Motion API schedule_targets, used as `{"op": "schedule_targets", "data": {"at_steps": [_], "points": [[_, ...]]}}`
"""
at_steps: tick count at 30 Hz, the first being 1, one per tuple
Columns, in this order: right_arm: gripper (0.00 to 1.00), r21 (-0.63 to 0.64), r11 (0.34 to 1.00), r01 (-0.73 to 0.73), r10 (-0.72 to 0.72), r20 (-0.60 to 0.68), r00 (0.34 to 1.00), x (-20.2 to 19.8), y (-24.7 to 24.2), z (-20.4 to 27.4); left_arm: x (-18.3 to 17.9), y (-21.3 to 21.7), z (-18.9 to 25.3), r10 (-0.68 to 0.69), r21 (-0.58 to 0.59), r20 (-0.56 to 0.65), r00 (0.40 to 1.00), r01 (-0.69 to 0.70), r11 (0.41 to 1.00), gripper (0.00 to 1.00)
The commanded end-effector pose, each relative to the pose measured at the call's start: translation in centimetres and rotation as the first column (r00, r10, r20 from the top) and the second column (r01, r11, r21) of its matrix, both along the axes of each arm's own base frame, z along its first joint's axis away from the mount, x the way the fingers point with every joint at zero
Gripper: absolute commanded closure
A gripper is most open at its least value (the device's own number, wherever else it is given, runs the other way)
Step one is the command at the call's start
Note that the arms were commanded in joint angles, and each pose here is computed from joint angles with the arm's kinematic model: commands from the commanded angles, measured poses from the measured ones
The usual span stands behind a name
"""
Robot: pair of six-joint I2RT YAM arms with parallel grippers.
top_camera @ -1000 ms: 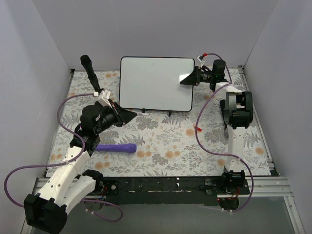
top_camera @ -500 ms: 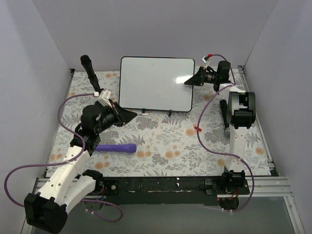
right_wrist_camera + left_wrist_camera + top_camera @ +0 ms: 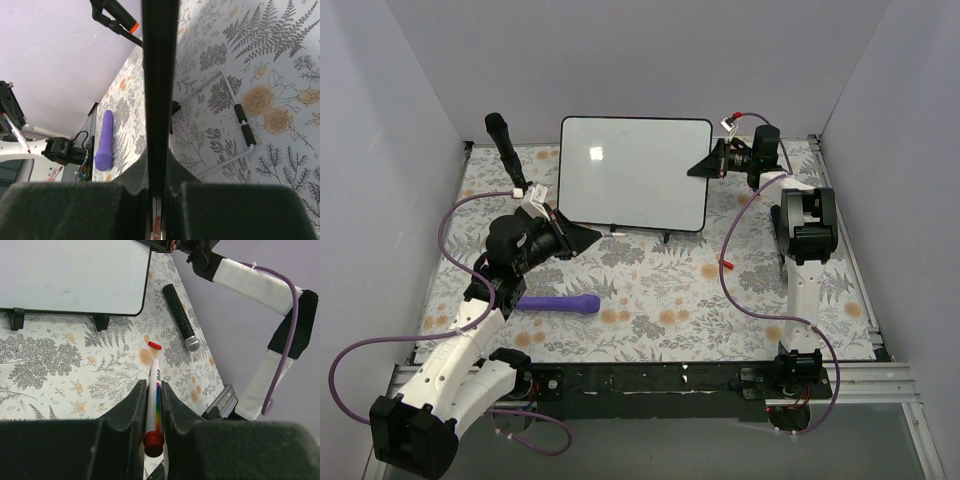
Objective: Write a sentence on the whiteboard
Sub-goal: Pick up the whiteboard from the whiteboard stand, then hold the whiteboard at the center of the board.
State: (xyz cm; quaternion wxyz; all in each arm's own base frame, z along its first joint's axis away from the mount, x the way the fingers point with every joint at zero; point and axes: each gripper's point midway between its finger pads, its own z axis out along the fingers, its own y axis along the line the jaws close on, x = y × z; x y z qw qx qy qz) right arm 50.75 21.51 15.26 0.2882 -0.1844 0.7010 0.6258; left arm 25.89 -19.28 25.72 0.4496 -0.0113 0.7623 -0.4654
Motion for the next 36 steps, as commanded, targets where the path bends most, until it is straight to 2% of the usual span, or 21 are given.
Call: {"op": "schedule_targets", "data": {"at_steps": [1, 7, 13, 22, 29, 31, 33, 34, 35, 36], "points": [[0.99, -0.006, 1.000, -0.015, 0.016, 0.143, 0.990, -0.2, 0.0, 3.3, -0.1, 0.1, 0.6, -0.001, -0.009, 0.020, 1.000, 0.001, 1.000, 1.00], [0.99, 0.014, 1.000, 0.004, -0.007, 0.207, 0.978, -0.7, -1.4, 7.0, -0.5, 0.2, 1.3, -0.001, -0.016, 0.036, 0.999, 0.001, 1.000, 1.00], [0.99, 0.051, 0.998, 0.031, -0.045, 0.290, 0.956, -2.0, -2.9, 12.7, -0.8, 0.3, 2.0, -0.001, -0.020, 0.053, 0.999, 0.002, 1.000, 1.00], [0.99, 0.058, 0.998, 0.016, -0.036, 0.372, 0.928, -6.9, -3.2, 17.8, -1.5, 0.6, 4.2, 0.011, -0.044, 0.105, 0.994, -0.007, 0.999, 1.00], [0.99, 0.034, 0.999, -0.025, 0.011, 0.361, 0.932, -12.4, -4.8, 18.7, -3.1, 0.8, 7.2, 0.005, -0.101, 0.176, 0.984, 0.013, 0.995, 1.00], [0.99, 0.025, 0.999, -0.031, 0.019, 0.370, 0.929, -14.3, -5.0, 18.5, -3.9, 0.6, 8.6, -0.017, -0.134, 0.220, 0.975, 0.047, 0.990, 1.00], [0.99, 0.017, 1.000, -0.013, 0.006, 0.326, 0.945, -15.2, -5.1, 17.9, -5.0, 0.8, 10.7, -0.017, -0.174, 0.281, 0.960, 0.068, 0.982, 1.00], [0.99, -0.017, 1.000, 0.012, -0.003, 0.450, 0.893, -15.6, -5.1, 18.6, -5.4, 0.8, 11.0, -0.019, -0.176, 0.292, 0.956, 0.073, 0.982, 1.00], [0.99, -0.041, 0.998, 0.040, -0.025, 0.323, 0.946, -16.1, -5.2, 17.2, -5.9, 1.0, 11.6, -0.017, -0.181, 0.310, 0.951, 0.077, 0.981, 1.00], [0.99, -0.080, 0.992, 0.097, -0.064, 0.345, 0.936, -15.6, -5.4, 16.9, -6.2, 1.1, 11.7, -0.017, -0.176, 0.312, 0.950, 0.076, 0.982, 1.00]]}}
